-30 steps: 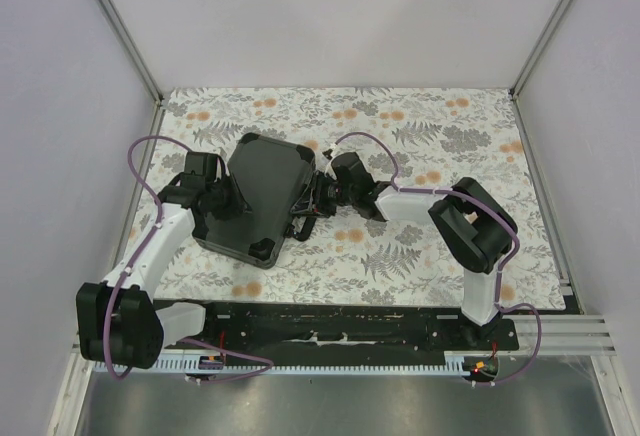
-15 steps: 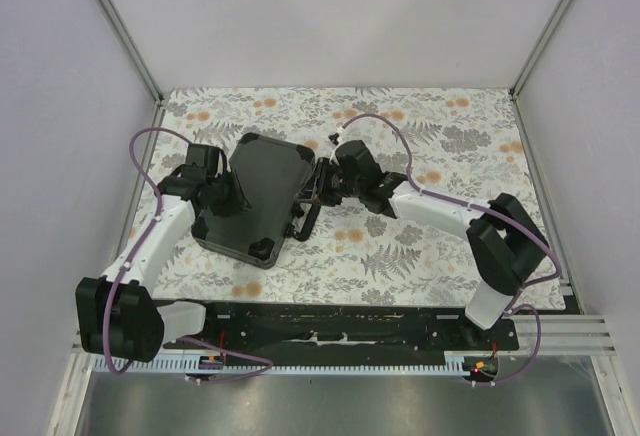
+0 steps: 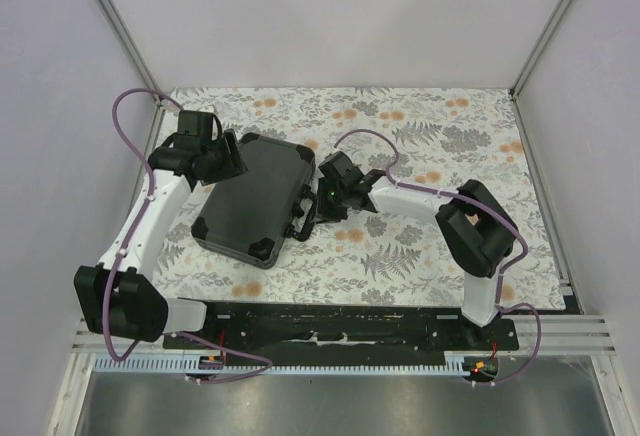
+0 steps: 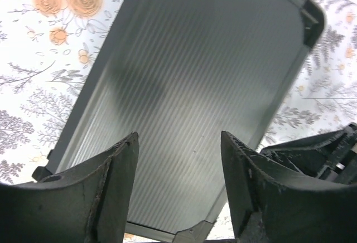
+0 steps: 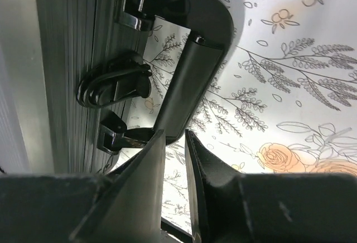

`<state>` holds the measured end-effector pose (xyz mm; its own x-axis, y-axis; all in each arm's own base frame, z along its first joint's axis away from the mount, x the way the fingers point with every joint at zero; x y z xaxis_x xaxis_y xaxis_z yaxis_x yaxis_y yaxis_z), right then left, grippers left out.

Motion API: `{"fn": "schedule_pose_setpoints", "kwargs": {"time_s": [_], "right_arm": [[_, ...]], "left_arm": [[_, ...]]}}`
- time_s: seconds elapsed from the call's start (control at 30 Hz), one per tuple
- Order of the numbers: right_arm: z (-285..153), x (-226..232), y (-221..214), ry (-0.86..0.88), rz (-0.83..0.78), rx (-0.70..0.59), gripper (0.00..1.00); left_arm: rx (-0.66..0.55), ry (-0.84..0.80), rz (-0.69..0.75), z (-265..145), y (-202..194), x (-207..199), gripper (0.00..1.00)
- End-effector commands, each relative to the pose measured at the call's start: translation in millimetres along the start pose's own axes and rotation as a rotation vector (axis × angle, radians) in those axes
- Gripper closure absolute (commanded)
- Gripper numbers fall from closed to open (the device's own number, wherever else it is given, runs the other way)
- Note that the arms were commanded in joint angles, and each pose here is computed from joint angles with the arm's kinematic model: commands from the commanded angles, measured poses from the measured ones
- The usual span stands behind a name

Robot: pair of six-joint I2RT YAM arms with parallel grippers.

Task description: Pack up texas hold em set

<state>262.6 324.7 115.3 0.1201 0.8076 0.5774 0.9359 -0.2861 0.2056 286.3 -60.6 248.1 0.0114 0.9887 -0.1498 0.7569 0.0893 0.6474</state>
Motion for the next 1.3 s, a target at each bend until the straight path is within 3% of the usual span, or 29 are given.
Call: {"fn": "schedule_pose_setpoints", "kwargs": {"time_s": [0.0,0.27,0.63,1.0,1.27], "right_arm": [[-1,26,12,0.044,-0.062,-0.027,0.72],[11,30,15,0.035,-0.058,-0.01,0.79],[35,24,14,-0.007,-0.071,0.022,0.77],[45,14,9,-0.039,-0.055,0.05,0.98],[56,11,8,-0.052,-0.047,0.068,1.0]], "left_arm": [[0.007,0.12,0.026,7,5,18,0.31],[0.019,0.167,-0.097,20,6,42,0.29],[0.014,0.156,-0.246,43,-8,49,0.29],[0.029,0.271,-0.346,46,-19,85,0.29],[0.102,0.365,-0.36,53,-35,96,0.3]]}}
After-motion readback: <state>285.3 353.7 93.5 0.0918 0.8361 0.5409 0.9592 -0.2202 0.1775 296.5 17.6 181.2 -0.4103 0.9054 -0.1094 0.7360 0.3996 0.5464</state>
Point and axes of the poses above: each gripper's point midway between its finger pads, its own z axis out along the fingers, its own x axis along the line the jaws close on, y = z × x, the point moved 7 cm from there along -z, back along the fingers, and after that the axes turned 11 degrees about z, right-handed, at the moved point
